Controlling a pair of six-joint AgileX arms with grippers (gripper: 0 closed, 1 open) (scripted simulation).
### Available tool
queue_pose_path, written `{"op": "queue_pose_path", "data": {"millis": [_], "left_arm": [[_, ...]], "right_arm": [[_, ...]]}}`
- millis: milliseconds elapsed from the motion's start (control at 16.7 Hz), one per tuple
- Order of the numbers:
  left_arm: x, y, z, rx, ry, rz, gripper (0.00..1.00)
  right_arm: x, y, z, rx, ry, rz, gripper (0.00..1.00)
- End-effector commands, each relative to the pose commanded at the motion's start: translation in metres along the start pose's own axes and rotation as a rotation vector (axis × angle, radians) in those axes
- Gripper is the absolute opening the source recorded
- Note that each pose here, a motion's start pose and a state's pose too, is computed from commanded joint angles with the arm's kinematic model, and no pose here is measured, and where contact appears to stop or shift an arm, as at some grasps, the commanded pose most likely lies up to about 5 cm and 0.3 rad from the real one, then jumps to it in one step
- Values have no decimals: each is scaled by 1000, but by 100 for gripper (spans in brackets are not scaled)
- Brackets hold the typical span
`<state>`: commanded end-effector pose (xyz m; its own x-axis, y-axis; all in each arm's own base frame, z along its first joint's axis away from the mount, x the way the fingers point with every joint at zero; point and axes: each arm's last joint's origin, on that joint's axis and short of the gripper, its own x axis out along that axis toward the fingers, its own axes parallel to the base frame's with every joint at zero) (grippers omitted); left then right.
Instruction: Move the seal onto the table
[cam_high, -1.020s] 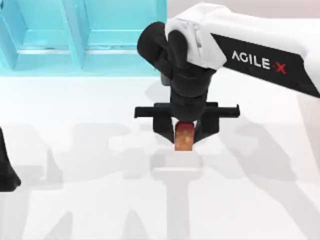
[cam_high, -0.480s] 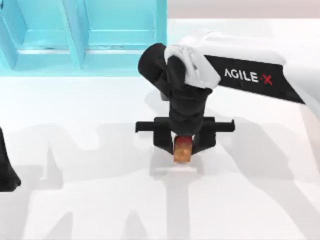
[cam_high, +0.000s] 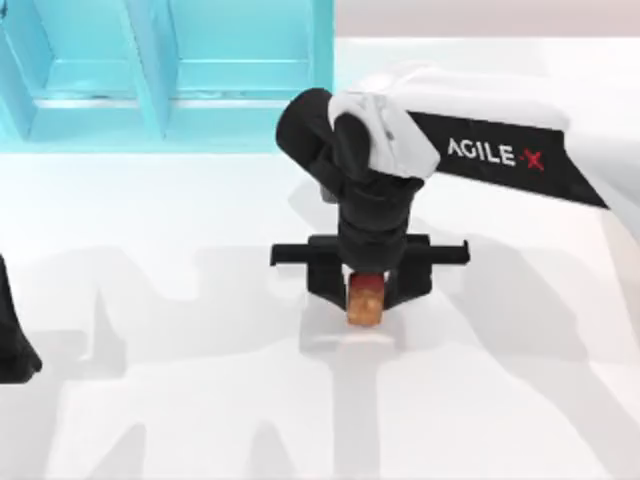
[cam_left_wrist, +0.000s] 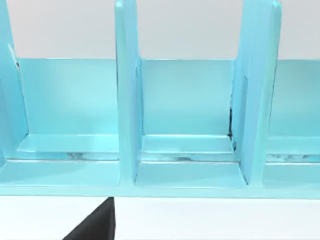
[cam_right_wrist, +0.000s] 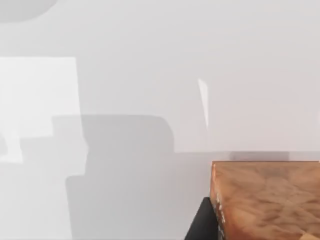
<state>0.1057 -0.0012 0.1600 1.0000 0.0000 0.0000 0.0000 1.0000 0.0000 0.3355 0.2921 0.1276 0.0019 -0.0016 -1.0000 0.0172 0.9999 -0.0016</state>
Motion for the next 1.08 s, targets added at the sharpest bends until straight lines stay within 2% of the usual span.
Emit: {"op": "queue_pose_path", "data": {"millis": [480, 1080], "left_arm": [[0, 0, 0, 0, 0, 0, 100], [0, 0, 0, 0, 0, 0, 100]], "right_arm": [[0, 0, 0, 0, 0, 0, 98], [-1, 0, 1, 2, -1, 1, 100]]}}
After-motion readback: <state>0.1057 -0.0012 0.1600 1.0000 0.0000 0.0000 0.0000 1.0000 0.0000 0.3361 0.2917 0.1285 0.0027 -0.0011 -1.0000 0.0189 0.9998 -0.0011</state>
